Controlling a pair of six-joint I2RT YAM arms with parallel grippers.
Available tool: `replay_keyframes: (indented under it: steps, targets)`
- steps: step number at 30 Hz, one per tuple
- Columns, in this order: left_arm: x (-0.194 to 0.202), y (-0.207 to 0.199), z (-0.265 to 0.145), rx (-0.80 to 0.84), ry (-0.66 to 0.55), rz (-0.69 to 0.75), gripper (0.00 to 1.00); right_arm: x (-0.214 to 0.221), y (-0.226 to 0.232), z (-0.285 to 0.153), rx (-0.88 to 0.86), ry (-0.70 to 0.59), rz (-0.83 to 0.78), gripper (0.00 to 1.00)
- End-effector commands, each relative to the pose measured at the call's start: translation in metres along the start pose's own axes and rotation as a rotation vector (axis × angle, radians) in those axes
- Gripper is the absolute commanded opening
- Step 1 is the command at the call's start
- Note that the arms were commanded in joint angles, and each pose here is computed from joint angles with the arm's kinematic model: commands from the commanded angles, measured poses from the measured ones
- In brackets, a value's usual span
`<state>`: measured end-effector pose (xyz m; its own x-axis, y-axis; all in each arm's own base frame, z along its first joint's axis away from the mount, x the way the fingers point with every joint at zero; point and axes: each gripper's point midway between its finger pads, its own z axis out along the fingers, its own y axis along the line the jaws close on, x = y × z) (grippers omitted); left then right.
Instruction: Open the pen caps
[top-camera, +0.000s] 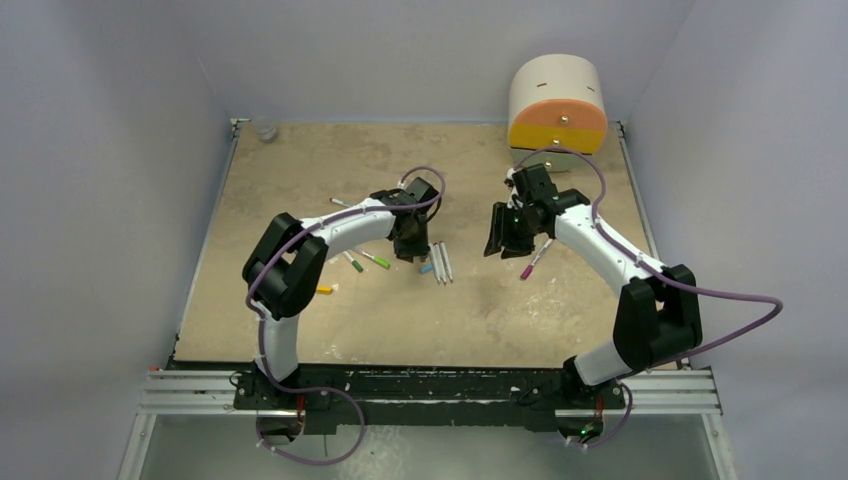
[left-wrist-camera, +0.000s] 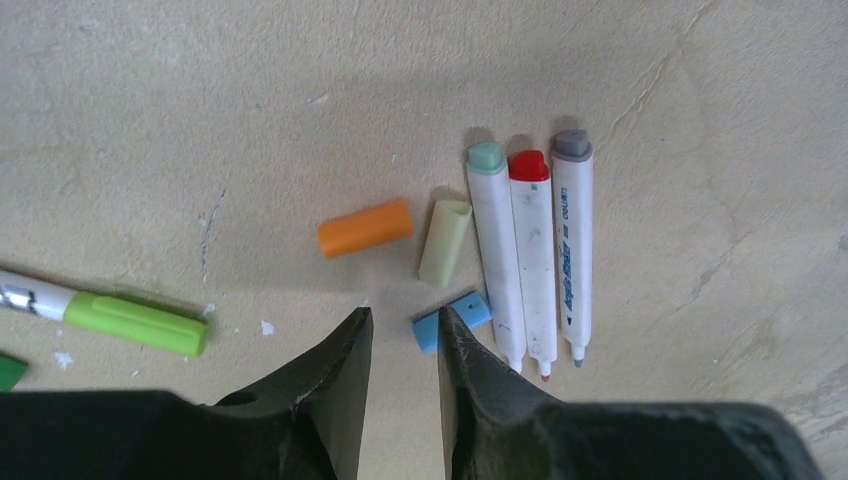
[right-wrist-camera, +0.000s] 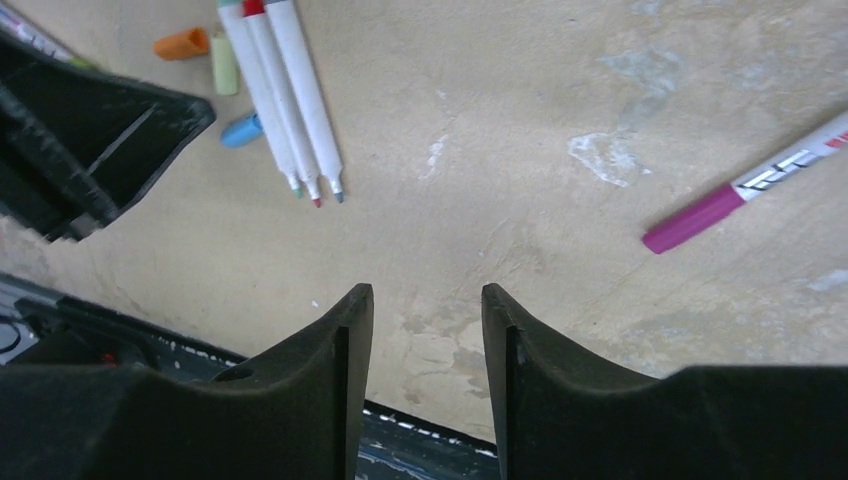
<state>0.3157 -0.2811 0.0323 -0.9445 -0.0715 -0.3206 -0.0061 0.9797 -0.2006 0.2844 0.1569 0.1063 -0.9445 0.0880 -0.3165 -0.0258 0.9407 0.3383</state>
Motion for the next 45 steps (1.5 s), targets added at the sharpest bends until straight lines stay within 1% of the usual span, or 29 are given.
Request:
replay_keyframes:
  steps: [1,2,3,6,9,12,18,27,32,36,40,42,45]
  targets:
    - [-0.034,-0.017,-0.052,0.054,-0.106,0.009,0.27,-0.01,-0.027,-0.004,0.106,-0.025,0.081,0.47]
    - [-0.038,-0.019,-0.063,0.063,-0.118,0.006,0.28,-0.013,-0.038,-0.006,0.13,-0.033,0.114,0.49]
    - [-0.041,-0.021,-0.074,0.074,-0.131,0.003,0.32,-0.015,-0.047,-0.007,0.152,-0.041,0.14,0.49]
    - [-0.048,-0.028,-0.107,0.122,-0.168,-0.009,0.46,-0.021,-0.074,-0.012,0.215,-0.067,0.22,0.51]
    - [-0.051,-0.03,-0.134,0.159,-0.198,-0.021,0.5,-0.023,-0.097,-0.013,0.289,-0.083,0.298,0.53]
    - [-0.049,-0.028,-0.15,0.178,-0.206,-0.031,0.53,-0.023,-0.113,-0.008,0.367,-0.071,0.351,0.52]
    - [-0.043,-0.027,-0.166,0.212,-0.213,-0.029,0.57,-0.03,-0.13,0.008,0.441,-0.044,0.415,0.5]
    - [-0.037,-0.017,-0.176,0.199,-0.223,-0.016,0.61,-0.046,-0.15,0.025,0.51,-0.031,0.468,0.48]
    - [-0.035,-0.016,-0.177,0.202,-0.222,-0.017,0.61,-0.042,-0.153,0.04,0.508,-0.002,0.478,0.45]
    - [-0.036,-0.018,-0.178,0.208,-0.225,-0.017,0.62,-0.031,-0.15,0.052,0.472,0.021,0.493,0.44]
    - [-0.036,-0.02,-0.178,0.215,-0.219,-0.017,0.62,-0.018,-0.151,0.061,0.456,0.04,0.493,0.33]
    - [-0.038,-0.021,-0.179,0.218,-0.219,-0.017,0.62,-0.011,-0.151,0.064,0.441,0.052,0.493,0.19]
    - [-0.04,-0.025,-0.181,0.23,-0.218,-0.014,0.63,-0.004,-0.149,0.064,0.425,0.047,0.493,0.06]
